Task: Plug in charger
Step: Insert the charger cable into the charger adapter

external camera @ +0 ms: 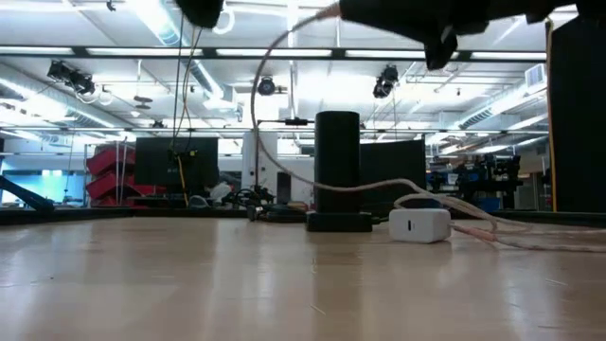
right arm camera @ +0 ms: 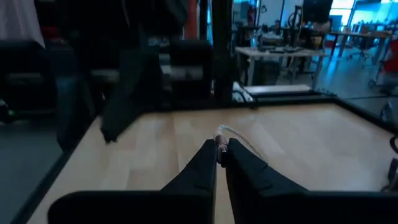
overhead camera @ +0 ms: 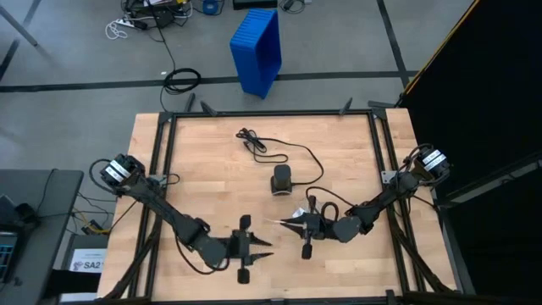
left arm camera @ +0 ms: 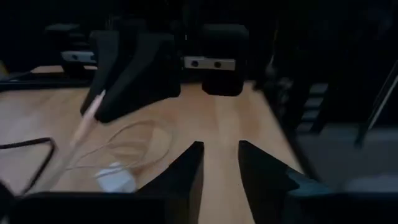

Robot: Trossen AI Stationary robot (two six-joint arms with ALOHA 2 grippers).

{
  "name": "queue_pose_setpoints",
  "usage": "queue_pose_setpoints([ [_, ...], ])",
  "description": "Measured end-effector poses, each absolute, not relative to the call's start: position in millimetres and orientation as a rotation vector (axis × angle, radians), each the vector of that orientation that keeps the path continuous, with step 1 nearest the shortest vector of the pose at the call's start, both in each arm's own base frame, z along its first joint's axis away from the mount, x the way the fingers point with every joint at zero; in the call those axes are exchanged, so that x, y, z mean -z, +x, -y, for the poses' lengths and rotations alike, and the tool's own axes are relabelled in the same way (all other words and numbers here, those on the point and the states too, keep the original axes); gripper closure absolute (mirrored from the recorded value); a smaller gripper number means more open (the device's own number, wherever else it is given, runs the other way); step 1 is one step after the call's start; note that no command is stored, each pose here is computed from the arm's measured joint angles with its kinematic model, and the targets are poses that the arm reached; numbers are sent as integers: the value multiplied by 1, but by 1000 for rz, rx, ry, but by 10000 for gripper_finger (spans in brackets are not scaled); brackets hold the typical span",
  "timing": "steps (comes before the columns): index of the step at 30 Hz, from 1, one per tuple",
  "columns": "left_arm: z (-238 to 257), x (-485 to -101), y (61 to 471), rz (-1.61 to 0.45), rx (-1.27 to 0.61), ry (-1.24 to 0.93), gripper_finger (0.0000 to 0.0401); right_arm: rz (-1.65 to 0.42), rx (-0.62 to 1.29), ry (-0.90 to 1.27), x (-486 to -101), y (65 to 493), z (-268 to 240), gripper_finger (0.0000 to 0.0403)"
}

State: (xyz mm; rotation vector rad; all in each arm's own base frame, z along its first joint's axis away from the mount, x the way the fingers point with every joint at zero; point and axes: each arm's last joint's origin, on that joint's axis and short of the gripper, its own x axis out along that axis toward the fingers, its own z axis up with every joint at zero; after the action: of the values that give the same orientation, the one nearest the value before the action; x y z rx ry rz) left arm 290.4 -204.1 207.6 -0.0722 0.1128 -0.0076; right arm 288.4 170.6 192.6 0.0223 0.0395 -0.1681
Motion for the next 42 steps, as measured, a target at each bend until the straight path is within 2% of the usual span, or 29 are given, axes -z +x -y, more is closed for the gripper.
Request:
queue_pose_setpoints([
  [3, 192, -194, 288, -52, -15, -125, 256, -3, 166, 33, -197, 289, -171, 403],
  [8, 178, -164, 303, -65, -63, -164, 200, 51, 155, 35, -204, 288, -171, 403],
  [13, 168, -160, 317, 92, -87, -166, 177, 68, 115, 43, -205, 290, -170, 403],
  [19, 164, -172, 317, 212, -106, -62, 178, 54, 103, 29, -204, 289, -172, 403],
  [29, 164, -175, 316, 235, -122, -28, 182, 19, 72, -5, -200, 283, -181, 403],
  [42, 164, -176, 316, 251, -110, -11, 249, 3, 66, 9, -198, 283, -182, 403],
])
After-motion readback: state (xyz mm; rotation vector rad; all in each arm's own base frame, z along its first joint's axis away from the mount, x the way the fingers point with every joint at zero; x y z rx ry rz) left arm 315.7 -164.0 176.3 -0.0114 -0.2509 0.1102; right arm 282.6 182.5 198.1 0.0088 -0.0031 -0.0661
